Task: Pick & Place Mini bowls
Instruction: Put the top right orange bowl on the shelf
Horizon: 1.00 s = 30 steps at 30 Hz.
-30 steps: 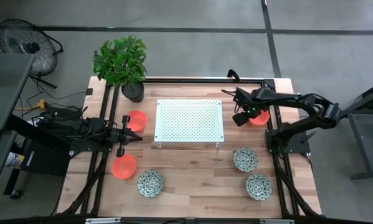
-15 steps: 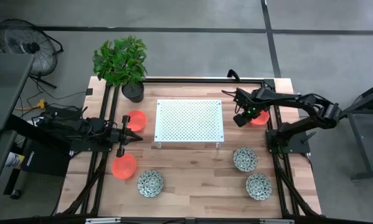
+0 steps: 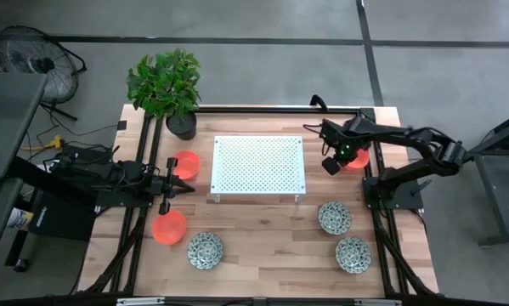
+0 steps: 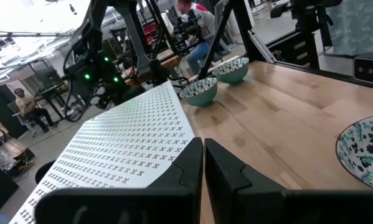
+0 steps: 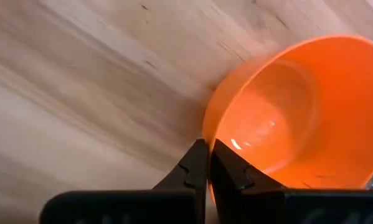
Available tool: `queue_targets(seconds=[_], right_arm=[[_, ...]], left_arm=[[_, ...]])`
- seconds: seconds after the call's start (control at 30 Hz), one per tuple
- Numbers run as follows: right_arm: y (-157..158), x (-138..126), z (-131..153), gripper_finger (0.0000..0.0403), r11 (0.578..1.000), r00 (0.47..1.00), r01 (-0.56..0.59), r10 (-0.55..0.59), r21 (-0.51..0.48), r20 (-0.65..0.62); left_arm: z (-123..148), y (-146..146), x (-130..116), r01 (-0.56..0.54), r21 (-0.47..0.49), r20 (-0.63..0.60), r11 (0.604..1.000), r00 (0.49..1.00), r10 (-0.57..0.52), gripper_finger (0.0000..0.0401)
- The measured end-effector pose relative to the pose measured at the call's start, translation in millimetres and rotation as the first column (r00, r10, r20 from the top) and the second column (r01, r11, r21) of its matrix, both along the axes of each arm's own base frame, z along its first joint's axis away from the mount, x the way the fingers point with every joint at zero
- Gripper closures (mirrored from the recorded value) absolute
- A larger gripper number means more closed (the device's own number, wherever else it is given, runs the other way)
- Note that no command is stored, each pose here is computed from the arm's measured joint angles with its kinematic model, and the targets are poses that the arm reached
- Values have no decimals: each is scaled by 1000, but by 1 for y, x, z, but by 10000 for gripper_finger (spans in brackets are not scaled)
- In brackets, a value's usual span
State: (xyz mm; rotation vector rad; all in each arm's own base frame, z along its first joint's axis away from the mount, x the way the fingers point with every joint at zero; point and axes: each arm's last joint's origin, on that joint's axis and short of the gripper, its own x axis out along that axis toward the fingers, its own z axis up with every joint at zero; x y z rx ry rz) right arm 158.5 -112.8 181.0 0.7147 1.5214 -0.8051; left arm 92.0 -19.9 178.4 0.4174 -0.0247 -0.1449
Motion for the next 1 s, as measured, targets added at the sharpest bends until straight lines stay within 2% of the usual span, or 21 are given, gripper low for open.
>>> queue_targets(seconds=[0.2,0.33,0.47,0.63,0.77,1.0], right_arm=[[-8,10,43,401,998,999,-29,27,-62,-25],[-13,22,82,401,991,998,-46,52,-125,43],[-13,33,122,402,974,982,-101,130,-202,137],[-5,49,160,402,937,930,-202,275,-285,245],[4,67,176,402,905,866,-316,398,-287,302],[17,117,184,403,810,772,-524,582,-263,255]], left_arm=[[0,0,0,0,0,0,1000,1000,0,392],[0,0,0,-3,0,0,1000,1000,3,392],[0,0,0,-3,0,0,1000,1000,3,392],[0,0,0,-3,0,0,1000,1000,3,392],[0,0,0,-3,0,0,1000,1000,3,392],[0,0,0,-2,0,0,1000,1000,2,392]])
